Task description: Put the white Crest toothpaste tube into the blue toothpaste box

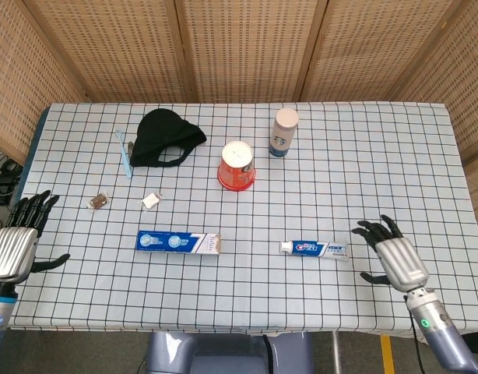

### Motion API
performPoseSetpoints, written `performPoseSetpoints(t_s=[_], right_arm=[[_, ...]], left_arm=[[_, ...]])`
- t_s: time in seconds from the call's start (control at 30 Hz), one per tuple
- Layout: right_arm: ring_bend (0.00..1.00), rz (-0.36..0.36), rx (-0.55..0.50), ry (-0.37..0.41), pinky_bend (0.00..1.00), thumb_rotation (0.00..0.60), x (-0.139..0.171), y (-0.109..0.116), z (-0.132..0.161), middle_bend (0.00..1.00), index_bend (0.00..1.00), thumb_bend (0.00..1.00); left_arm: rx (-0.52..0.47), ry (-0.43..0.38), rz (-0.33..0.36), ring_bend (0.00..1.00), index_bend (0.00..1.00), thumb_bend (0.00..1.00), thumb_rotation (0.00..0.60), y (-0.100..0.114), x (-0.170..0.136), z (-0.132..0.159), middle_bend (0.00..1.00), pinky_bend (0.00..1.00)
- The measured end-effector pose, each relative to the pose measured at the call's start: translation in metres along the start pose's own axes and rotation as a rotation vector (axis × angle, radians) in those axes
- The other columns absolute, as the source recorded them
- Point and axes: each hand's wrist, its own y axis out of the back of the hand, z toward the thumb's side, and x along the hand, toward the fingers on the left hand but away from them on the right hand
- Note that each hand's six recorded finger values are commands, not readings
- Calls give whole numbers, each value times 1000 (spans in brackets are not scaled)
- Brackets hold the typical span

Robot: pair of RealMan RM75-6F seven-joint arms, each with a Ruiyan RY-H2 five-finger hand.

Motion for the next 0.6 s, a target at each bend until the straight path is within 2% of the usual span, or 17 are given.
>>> performPoseSetpoints(t_s=[0.13, 0.3, 0.43, 0.6], right_arm=[[387, 2, 59, 16, 352, 600, -30, -11, 18, 397, 349, 96], [395, 27, 73, -33, 363, 600, -61, -33, 30, 405, 362, 126], [396, 71, 43, -76, 365, 600, -74, -52, 36, 409, 369, 145], [403, 116, 48, -96, 368, 600, -84, -71, 42, 415, 378, 176]], left_arm=[[9, 6, -16, 0, 0, 0, 600, -4, 3, -1, 0, 0], [14, 5, -36, 0, 0, 0, 600, -8, 5, 0, 0, 0], [10, 11, -48, 0, 0, 0, 600, -10, 9, -3, 0, 0], [10, 12, -49, 0, 0, 0, 600, -11, 10, -3, 0, 0]])
